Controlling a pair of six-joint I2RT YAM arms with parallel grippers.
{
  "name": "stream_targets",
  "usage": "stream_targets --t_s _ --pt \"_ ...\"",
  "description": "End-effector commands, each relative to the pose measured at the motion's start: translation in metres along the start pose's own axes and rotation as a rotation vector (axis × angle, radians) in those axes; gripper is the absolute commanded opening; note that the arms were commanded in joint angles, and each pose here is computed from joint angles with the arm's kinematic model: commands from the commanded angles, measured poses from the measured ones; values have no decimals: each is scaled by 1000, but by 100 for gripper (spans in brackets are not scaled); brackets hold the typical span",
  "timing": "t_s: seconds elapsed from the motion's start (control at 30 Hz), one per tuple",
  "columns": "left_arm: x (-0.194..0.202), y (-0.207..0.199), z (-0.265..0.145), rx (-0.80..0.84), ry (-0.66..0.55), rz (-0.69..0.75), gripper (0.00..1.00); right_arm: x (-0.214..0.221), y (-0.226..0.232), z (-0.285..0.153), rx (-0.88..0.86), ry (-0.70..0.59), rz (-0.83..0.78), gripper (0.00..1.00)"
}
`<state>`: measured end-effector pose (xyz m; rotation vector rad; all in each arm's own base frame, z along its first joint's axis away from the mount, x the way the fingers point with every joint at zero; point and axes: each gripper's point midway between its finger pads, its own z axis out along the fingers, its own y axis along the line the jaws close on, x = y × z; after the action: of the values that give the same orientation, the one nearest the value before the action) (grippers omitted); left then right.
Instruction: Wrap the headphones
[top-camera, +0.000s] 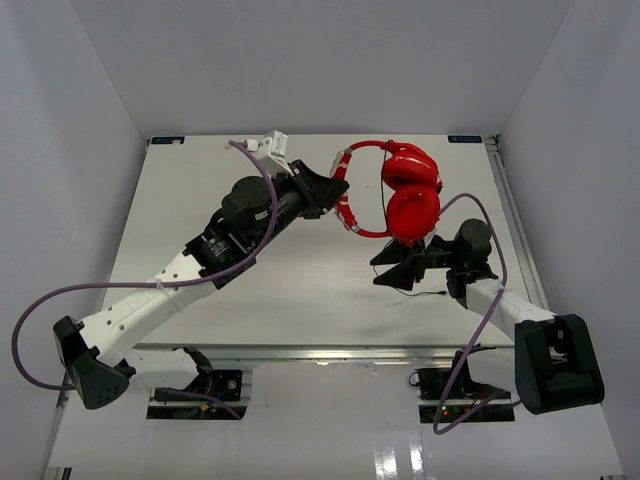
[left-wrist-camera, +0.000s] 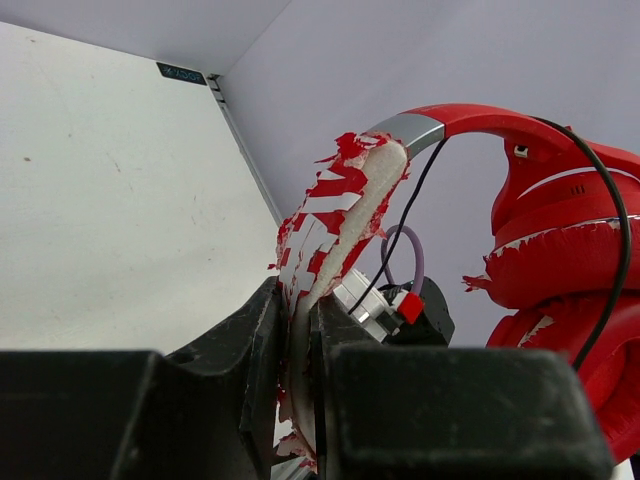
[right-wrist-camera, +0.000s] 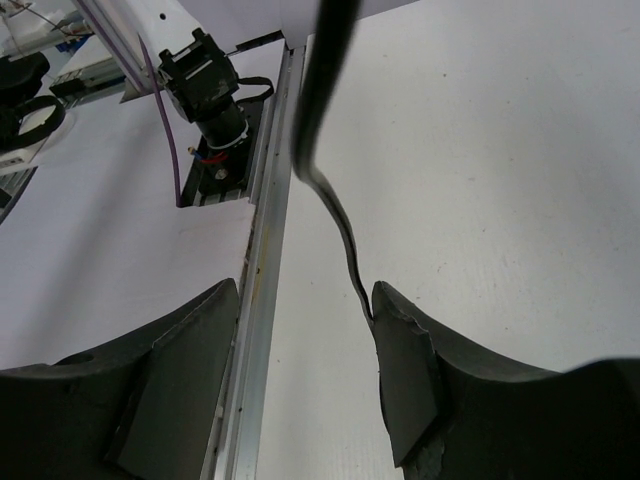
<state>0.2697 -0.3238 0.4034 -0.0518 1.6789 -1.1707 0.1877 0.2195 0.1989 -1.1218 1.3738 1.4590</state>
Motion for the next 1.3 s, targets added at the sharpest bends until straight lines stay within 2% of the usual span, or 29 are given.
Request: stream_targets --t_s 0.0,0.17,0.27,0.33,0.5,0.77,0.97,1.1,1.27 --pt "-46 -42 -7 104 -132 -76 0 -2 16 8 -90 13 -71 63" --pt "-54 -39 -6 79 -168 -91 0 8 33 15 -160 39 -66 62" --pt "-59 -36 -8 66 -195 -105 0 11 34 16 -168 46 -121 60" --pt "-63 -34 -7 52 -214 -116 0 17 38 16 -176 65 -89 60" --pt "-67 -32 -7 39 -233 -132 0 15 42 17 -182 64 -133 54" --pt "-81 -27 -9 -1 -279 -127 0 17 50 15 -187 72 -121 42" --pt "-96 -25 -8 -33 -319 -98 0 13 54 14 -172 86 -161 28" --pt "-95 -11 -8 -87 -322 -84 0 14 55 11 -120 131 -155 19" --pt "-97 12 -8 -181 -344 -45 0 11 45 2 -6 247 -230 13"
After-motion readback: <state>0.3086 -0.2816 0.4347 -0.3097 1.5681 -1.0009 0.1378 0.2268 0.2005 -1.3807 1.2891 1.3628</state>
